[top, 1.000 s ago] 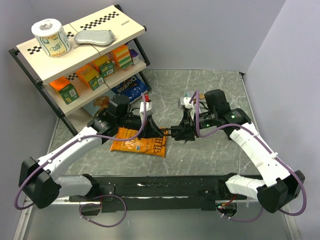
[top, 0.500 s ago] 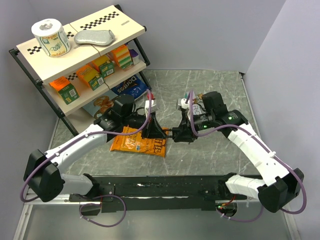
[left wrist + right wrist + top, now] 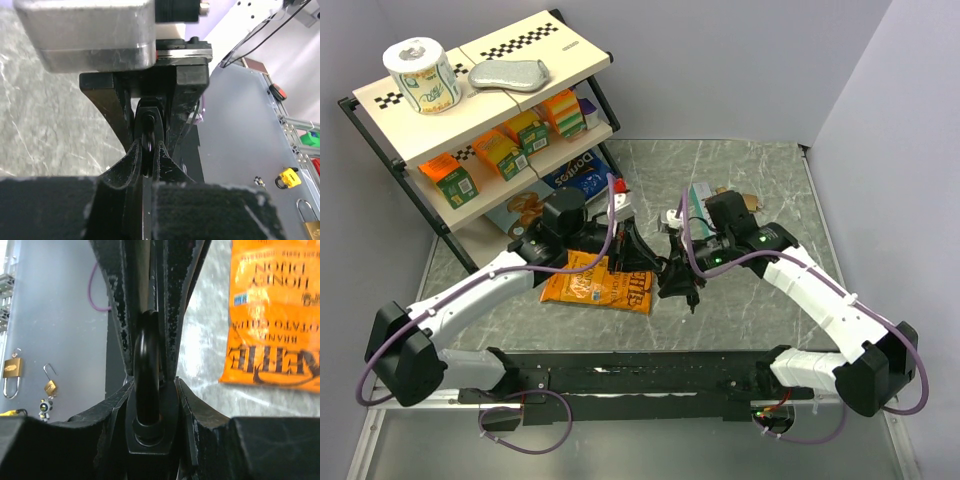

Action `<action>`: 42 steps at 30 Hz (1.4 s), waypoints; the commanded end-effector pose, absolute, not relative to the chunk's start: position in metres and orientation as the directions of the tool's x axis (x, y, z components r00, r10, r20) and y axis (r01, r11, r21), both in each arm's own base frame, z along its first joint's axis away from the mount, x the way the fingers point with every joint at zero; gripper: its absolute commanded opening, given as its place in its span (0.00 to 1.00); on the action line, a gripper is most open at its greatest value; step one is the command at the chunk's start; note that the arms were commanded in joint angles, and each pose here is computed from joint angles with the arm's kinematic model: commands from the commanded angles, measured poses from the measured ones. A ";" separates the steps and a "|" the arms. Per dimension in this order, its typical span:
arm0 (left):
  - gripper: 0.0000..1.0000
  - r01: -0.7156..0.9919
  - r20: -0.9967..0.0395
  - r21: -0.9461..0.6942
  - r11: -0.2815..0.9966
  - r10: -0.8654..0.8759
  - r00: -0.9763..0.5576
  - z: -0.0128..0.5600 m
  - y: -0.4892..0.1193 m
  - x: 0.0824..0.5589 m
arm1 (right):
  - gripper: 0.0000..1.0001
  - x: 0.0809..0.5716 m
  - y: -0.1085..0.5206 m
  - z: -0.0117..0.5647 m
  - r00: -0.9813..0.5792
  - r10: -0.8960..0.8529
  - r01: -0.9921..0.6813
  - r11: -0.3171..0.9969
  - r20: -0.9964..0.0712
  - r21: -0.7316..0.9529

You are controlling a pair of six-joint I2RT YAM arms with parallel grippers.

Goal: Lock with the key
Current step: Lock the lock.

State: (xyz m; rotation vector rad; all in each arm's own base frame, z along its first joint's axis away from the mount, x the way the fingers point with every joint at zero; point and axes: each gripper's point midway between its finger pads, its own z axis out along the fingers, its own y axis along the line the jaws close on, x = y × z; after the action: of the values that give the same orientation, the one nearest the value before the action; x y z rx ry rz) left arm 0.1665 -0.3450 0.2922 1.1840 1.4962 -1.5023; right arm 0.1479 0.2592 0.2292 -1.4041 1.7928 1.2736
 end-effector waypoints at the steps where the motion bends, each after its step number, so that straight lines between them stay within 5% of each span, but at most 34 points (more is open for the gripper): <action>1: 0.01 0.974 -0.980 -0.200 -0.103 -0.002 -0.201 0.336 -0.338 0.166 | 0.00 0.151 0.268 0.289 -0.120 -0.250 -0.975 -0.151 -0.961 0.161; 4: 0.01 0.978 -0.979 -0.205 -0.045 -0.006 -0.205 0.336 -0.321 0.176 | 0.09 0.161 0.252 0.291 -0.148 -0.254 -0.980 -0.091 -0.956 0.176; 5: 0.01 0.978 -0.978 -0.209 -0.020 -0.011 -0.209 0.337 -0.316 0.182 | 0.21 0.164 0.249 0.294 -0.148 -0.249 -0.982 -0.078 -0.957 0.172; 6: 0.01 0.977 -0.977 -0.215 -0.007 -0.017 -0.215 0.339 -0.312 0.184 | 0.50 0.166 0.246 0.296 -0.163 -0.243 -0.981 -0.062 -0.956 0.183; 7: 0.01 0.978 -0.978 -0.208 0.002 -0.036 -0.208 0.346 -0.309 0.186 | 0.62 0.172 0.240 0.298 -0.176 -0.236 -0.982 -0.028 -0.956 0.188; 12: 0.01 0.966 -0.962 -0.252 0.048 -0.124 -0.245 0.370 -0.297 0.196 | 0.96 0.184 0.228 0.307 -0.217 -0.201 -0.976 0.040 -0.955 0.213; 20: 0.01 0.937 -0.889 -0.348 -0.016 -0.312 -0.335 0.426 -0.285 0.201 | 0.99 0.199 0.238 0.323 -0.255 -0.028 -0.964 0.090 -0.966 0.252; 30: 0.01 0.901 -0.833 -0.423 -0.095 -0.349 -0.428 0.442 -0.288 0.201 | 0.95 0.218 0.260 0.353 -0.042 0.031 -0.994 0.104 -0.999 0.045; 42: 0.01 0.888 -0.810 -0.448 -0.105 -0.372 -0.453 0.444 -0.289 0.204 | 0.56 0.206 0.277 0.364 -0.061 0.074 -0.997 0.037 -0.995 0.064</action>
State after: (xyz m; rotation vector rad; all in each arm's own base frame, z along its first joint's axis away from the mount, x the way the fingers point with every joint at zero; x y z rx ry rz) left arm 0.2122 -0.2951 0.4019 0.6348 1.3926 -1.7282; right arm 0.2077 0.2734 0.3358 -1.1044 1.3176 1.2610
